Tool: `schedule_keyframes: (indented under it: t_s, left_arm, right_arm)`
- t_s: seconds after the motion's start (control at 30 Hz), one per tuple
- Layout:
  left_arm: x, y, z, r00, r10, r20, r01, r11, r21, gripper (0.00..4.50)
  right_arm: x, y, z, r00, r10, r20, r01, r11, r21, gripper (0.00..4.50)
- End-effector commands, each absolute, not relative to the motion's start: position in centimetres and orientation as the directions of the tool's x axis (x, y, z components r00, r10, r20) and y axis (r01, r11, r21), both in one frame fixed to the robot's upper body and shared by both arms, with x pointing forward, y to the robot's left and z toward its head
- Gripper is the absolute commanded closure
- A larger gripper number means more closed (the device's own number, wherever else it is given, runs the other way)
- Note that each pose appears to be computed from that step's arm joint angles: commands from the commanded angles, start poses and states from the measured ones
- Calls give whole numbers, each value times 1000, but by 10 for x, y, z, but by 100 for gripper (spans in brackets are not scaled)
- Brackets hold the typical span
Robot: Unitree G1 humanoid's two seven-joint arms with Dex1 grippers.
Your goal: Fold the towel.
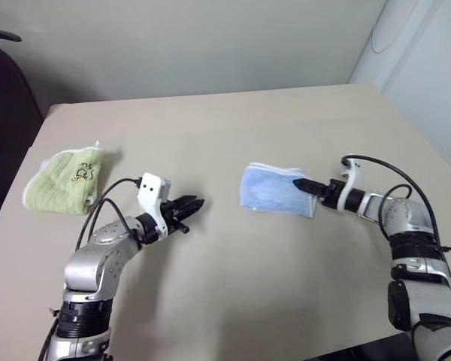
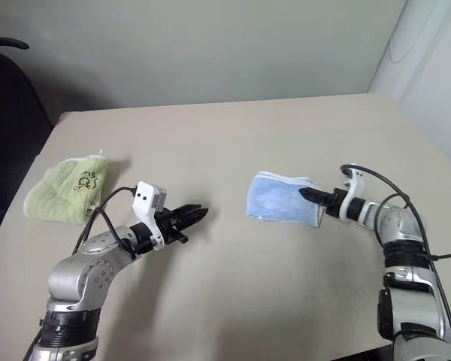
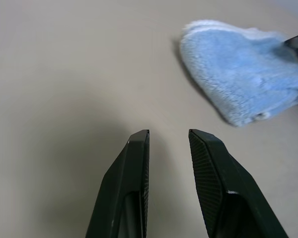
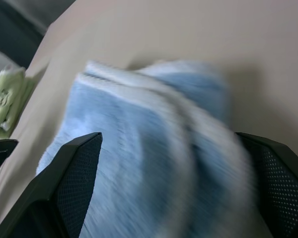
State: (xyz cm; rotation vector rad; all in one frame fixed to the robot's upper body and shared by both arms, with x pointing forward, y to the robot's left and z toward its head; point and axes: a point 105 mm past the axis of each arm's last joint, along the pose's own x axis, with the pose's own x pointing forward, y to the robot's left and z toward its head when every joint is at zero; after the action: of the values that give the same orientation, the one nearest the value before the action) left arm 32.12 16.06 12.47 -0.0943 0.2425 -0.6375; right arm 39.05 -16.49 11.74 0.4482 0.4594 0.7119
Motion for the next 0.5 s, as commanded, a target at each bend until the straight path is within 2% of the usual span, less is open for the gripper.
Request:
schedule_keyframes:
  t_s: [0.03, 0.17, 0.3, 0.5]
  left_arm:
    - [318, 155, 135, 775, -611, -165, 593, 792, -144, 312]
    - [317, 151, 134, 772, -614, -165, 596, 789, -149, 312]
    - [316, 150, 133, 770, -617, -164, 598, 787, -154, 312]
    - [317, 146, 132, 765, -622, -166, 602, 783, -158, 312]
  right_arm:
    - [391, -152, 117, 629, 739, -242, -553, 644, 528, 5]
    - [390, -149, 114, 618, 742, -258, -570, 650, 502, 5]
    - [388, -153, 119, 627, 744, -231, -575, 641, 507, 122]
    - [384, -157, 126, 641, 743, -194, -580, 634, 512, 345]
